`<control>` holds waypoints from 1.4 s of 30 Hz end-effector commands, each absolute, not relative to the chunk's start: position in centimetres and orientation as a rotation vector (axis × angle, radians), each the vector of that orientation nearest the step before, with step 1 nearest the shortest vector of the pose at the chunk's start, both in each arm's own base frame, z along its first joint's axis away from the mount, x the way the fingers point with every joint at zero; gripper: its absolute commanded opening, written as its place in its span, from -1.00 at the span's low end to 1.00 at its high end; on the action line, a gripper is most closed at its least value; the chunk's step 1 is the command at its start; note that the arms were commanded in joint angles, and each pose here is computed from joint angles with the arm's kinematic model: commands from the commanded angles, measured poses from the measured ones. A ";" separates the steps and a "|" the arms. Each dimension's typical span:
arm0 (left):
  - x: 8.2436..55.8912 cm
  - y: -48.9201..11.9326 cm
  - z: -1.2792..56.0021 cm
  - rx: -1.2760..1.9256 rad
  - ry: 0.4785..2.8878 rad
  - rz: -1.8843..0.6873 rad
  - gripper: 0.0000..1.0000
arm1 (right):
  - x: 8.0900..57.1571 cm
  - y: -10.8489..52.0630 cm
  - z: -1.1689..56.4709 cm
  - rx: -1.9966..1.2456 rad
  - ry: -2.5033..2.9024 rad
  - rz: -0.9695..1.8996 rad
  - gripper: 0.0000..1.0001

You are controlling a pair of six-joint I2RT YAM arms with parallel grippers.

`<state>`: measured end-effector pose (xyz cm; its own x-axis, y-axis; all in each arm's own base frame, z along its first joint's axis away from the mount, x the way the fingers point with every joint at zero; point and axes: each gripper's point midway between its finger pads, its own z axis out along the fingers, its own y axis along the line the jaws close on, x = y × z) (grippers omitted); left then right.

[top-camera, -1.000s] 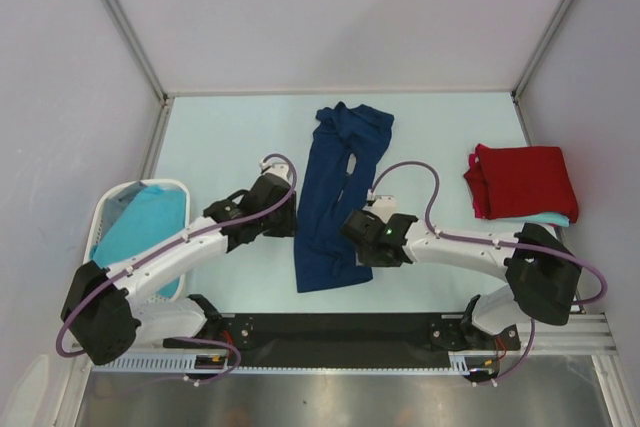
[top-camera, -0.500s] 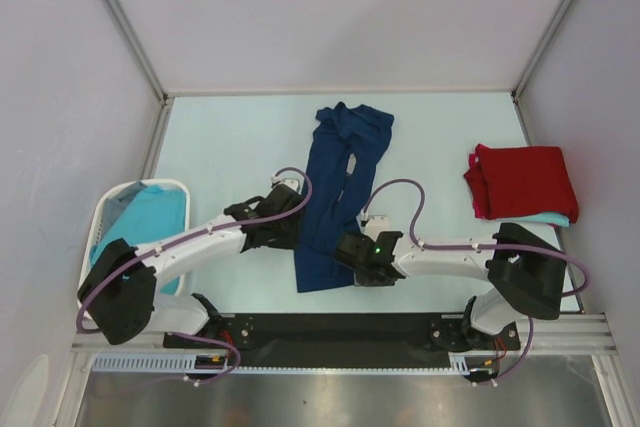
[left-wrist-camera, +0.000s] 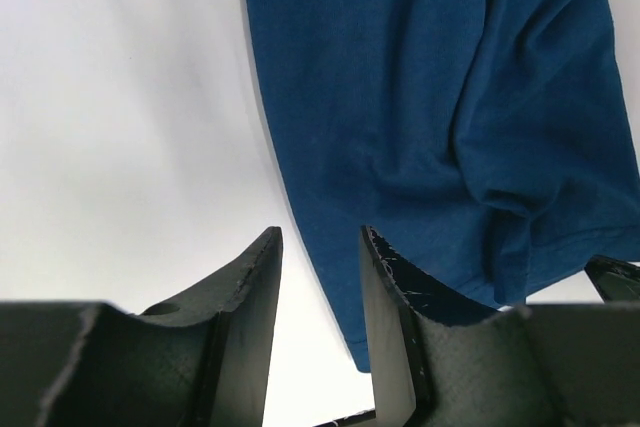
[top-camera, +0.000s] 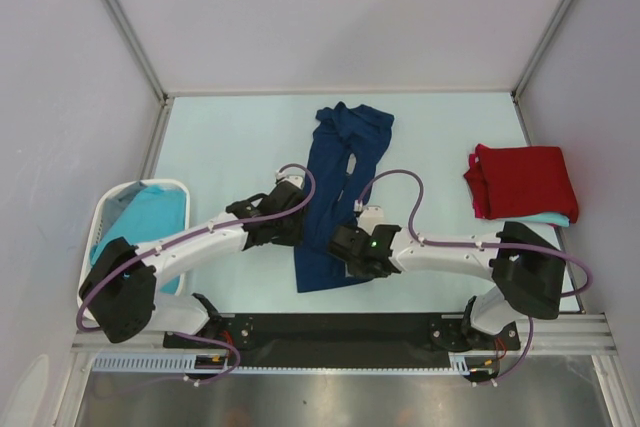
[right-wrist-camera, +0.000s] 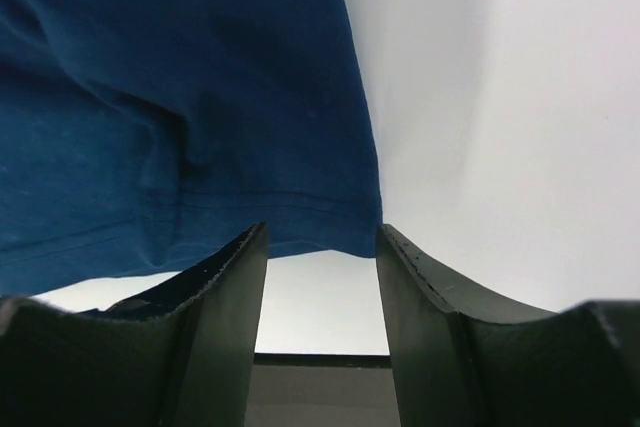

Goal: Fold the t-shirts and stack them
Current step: Rotate the tshirt 95 degrees

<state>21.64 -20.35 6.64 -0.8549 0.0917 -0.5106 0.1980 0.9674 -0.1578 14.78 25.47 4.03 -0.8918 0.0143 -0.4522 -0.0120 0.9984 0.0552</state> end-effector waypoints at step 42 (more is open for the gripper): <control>23.3 -24.1 6.5 0.270 2.623 -0.352 -0.24 | 6.9 21.4 1.1 -0.004 2.912 -0.190 -1.00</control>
<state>22.21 -22.54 5.07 -0.8887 0.1210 -0.4422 0.2162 0.9611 -0.1717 11.06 23.97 1.76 -0.9323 0.0231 -0.3609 0.0278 0.9996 -0.0077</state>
